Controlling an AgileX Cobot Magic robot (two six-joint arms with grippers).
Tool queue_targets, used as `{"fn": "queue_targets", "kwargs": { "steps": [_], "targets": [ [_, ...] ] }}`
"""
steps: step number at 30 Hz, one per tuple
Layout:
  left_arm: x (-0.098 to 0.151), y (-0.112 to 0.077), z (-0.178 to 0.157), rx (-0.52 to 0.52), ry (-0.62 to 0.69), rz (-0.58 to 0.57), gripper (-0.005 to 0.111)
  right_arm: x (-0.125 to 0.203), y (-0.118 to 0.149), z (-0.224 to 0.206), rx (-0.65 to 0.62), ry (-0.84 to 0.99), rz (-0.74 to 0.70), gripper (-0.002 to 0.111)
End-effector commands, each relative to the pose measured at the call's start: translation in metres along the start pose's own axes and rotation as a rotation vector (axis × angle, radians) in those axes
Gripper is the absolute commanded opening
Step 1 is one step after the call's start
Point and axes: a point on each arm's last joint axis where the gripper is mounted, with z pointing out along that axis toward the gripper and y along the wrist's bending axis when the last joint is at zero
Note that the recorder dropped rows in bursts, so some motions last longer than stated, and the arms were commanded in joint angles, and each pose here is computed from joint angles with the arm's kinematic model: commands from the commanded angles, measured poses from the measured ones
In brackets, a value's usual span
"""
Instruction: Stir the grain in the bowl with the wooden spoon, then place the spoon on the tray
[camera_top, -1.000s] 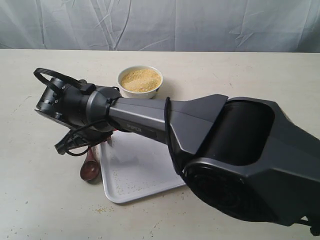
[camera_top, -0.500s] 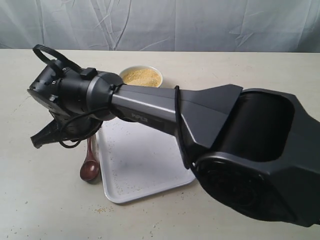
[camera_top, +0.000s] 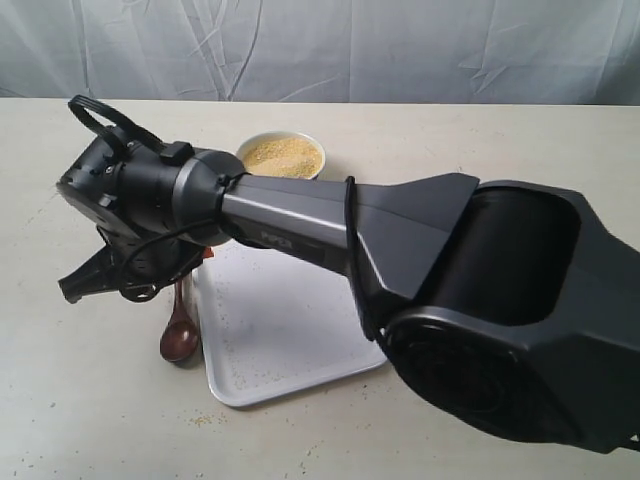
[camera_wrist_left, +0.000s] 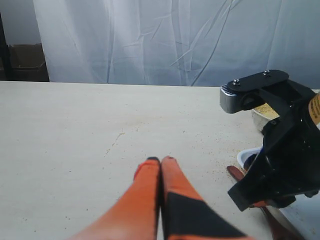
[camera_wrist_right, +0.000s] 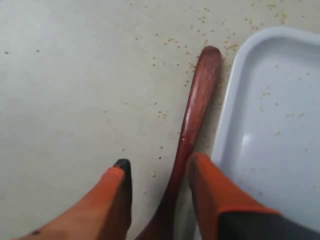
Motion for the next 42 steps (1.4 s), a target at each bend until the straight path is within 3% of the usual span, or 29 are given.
{"fn": "queue_targets", "kwargs": {
  "steps": [1, 6, 9, 11, 16, 23, 28, 35, 36, 39, 42],
  "targets": [
    [0.001, 0.0, 0.0, -0.004, -0.006, 0.0, 0.0, 0.005, -0.002, 0.016, 0.027, 0.023, 0.001, 0.04],
    [0.001, 0.0, 0.0, -0.004, -0.006, 0.0, 0.0, 0.009, 0.0, 0.024, 0.021, 0.046, 0.008, 0.037],
    [0.001, 0.0, 0.0, -0.004, -0.006, 0.0, 0.0, 0.007, -0.001, 0.021, 0.019, 0.036, 0.008, 0.019],
    [0.001, 0.0, 0.0, -0.004, -0.006, 0.0, 0.0, 0.002, -0.003, 0.011, 0.035, 0.006, 0.021, 0.0],
    [0.001, 0.0, 0.0, -0.004, -0.006, 0.0, 0.0, -0.02, -0.023, -0.036, 0.057, -0.1, 0.103, 0.0],
    [0.001, 0.0, 0.0, -0.004, -0.006, 0.0, 0.0, -0.052, -0.104, -0.092, 0.029, -0.182, 0.349, 0.0],
    [0.001, 0.0, 0.0, -0.004, -0.006, 0.0, 0.0, -0.064, -0.157, -0.089, 0.004, -0.218, 0.562, 0.0],
    [0.001, 0.0, 0.0, -0.004, -0.006, 0.0, 0.0, -0.088, -0.211, -0.062, -0.088, -0.458, 0.826, 0.0],
    [0.001, 0.0, 0.0, -0.005, -0.006, 0.005, 0.0, -0.091, -0.212, -0.055, -0.101, -0.488, 0.805, 0.0],
    [0.001, 0.0, 0.0, -0.005, -0.006, 0.005, 0.0, -0.09, -0.211, -0.044, 0.083, -0.569, 0.64, -0.001],
    [0.001, 0.0, 0.0, -0.005, -0.006, 0.005, 0.0, -0.089, -0.206, -0.043, 0.071, -0.572, 0.676, -0.001]
  ]
}}
